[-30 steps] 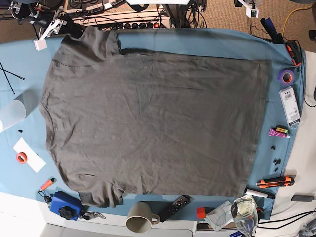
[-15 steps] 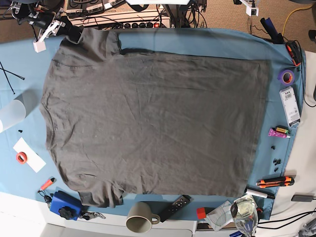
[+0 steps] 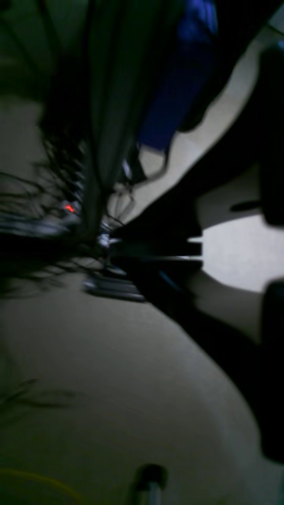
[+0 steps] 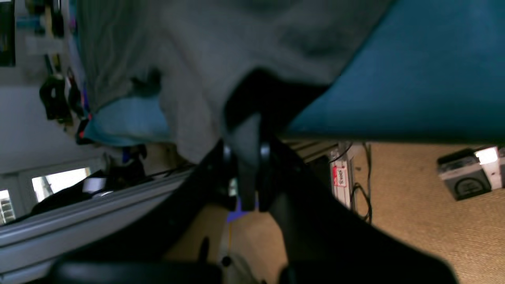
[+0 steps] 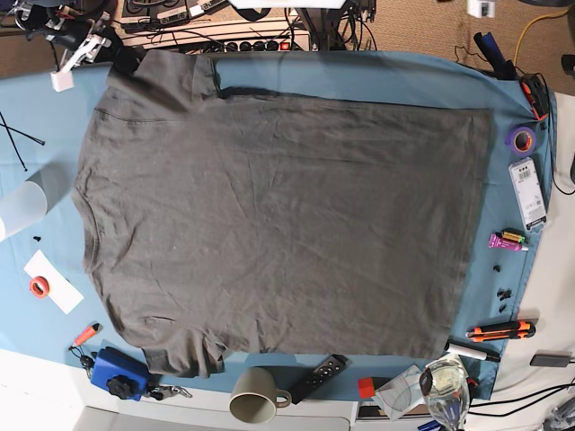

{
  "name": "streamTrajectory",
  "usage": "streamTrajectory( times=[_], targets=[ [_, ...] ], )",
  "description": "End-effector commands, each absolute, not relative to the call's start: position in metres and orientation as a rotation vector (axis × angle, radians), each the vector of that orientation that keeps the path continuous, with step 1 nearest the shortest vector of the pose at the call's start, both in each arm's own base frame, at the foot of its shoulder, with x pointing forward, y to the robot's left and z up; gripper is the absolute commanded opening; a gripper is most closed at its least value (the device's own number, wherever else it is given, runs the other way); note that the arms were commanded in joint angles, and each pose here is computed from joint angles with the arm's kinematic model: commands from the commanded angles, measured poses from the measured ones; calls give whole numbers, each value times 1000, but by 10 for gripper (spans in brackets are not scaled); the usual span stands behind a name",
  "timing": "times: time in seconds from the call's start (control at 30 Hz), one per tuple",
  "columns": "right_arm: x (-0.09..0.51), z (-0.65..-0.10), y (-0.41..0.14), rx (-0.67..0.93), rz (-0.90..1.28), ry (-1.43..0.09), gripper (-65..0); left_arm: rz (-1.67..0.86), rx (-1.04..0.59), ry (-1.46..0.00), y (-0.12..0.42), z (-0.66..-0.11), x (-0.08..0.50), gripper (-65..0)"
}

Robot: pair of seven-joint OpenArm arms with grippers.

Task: Fold the T-shirt properly
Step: 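Move the left gripper to the other shoulder and grasp it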

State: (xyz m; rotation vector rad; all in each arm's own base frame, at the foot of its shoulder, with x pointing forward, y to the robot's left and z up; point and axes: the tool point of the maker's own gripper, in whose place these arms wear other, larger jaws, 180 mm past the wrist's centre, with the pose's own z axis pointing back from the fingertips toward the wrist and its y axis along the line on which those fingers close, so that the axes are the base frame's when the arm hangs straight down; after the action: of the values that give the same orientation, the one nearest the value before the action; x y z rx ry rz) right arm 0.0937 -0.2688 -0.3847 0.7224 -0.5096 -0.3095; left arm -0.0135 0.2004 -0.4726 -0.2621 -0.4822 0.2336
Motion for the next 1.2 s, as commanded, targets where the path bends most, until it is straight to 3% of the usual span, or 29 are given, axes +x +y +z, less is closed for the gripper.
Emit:
streamTrajectory(
  times=[0.0,0.37,0.73,0.83,0.93,1.0,1.17],
  targets=[
    [99,-375,-277,711,-298,-546,-650,226,-267,-514,205,-456,-11,-650],
    [92,-339,-251,659,-101,-549,-650,97,-244,-738,209,-363,50,-650],
    [85,-345,-224,723,-183,-586,-650,-42,-254,-957,185,-295,106,-628],
    [85,-345,-223,724,-185,-586,-650,2,-204,-1010,195,-289,124,-567],
    [85,-345,-223,724,-185,-586,-650,46,-118,-1035,213,-291,139,-419],
    [85,-345,-223,724,-185,-586,-650,64,-71,-1037,223,-294,148,-354],
    [85,-345,-223,724,-185,-586,-650,118,-48,-982,234,-313,158,-349]
  ],
)
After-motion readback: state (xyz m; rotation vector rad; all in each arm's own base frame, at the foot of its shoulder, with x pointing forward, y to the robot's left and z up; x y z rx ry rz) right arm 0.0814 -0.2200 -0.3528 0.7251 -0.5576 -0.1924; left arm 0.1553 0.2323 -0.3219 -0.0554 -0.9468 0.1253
